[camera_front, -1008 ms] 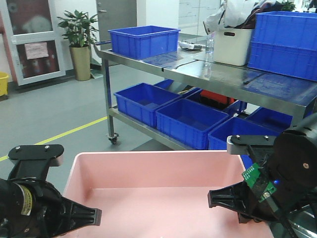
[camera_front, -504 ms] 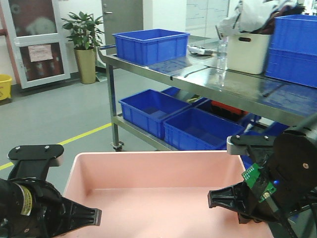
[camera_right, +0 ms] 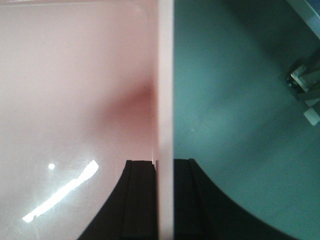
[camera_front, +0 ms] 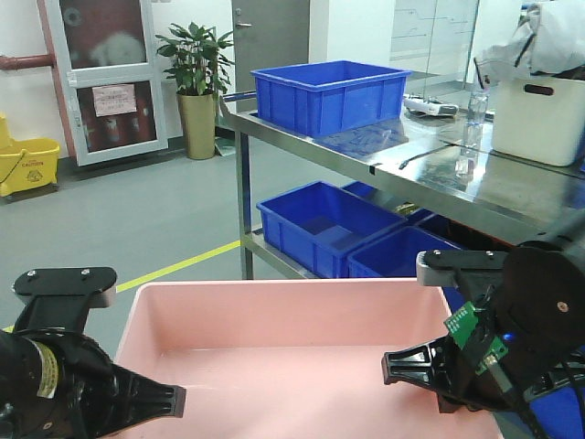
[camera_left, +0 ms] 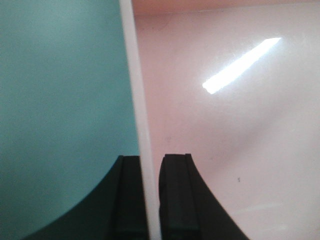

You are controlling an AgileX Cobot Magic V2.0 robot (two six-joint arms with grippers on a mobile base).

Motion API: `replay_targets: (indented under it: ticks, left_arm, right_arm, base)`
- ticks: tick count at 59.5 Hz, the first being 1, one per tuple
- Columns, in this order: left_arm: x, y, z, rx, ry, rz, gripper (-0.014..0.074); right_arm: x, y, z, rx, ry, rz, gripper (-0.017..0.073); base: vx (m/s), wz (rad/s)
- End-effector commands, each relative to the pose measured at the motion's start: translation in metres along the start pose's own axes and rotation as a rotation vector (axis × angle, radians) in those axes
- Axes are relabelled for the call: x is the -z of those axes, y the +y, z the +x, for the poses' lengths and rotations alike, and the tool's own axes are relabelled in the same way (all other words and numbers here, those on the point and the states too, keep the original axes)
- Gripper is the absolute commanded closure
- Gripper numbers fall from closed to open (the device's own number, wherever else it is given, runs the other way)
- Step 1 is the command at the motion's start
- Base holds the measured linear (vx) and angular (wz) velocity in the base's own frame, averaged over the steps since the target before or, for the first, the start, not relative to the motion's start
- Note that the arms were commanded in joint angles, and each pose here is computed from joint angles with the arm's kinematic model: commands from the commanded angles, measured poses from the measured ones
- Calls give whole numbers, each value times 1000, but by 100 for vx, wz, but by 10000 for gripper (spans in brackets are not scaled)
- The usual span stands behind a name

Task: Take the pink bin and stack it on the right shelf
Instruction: 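Hold the bin in both grippers while turning toward the metal shelf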

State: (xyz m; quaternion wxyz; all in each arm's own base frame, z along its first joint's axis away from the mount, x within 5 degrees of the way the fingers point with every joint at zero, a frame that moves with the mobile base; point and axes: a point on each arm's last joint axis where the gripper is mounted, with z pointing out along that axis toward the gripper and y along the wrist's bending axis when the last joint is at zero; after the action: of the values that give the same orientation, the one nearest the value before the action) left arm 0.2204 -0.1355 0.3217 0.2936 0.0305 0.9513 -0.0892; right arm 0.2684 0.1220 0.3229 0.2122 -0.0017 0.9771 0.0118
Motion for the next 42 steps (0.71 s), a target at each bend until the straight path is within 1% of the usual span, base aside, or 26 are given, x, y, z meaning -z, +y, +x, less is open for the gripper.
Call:
replay_targets:
  ticks: [1, 42]
  left_arm:
    - [21, -8, -13, 3, -131, 95, 521]
    - [21, -8, -13, 3, -131, 95, 521]
  right_arm:
    - [19, -2, -8, 7, -112, -24, 559]
    - [19, -2, -8, 8, -111, -23, 559]
  base:
    - [43, 3]
    - [42, -4]
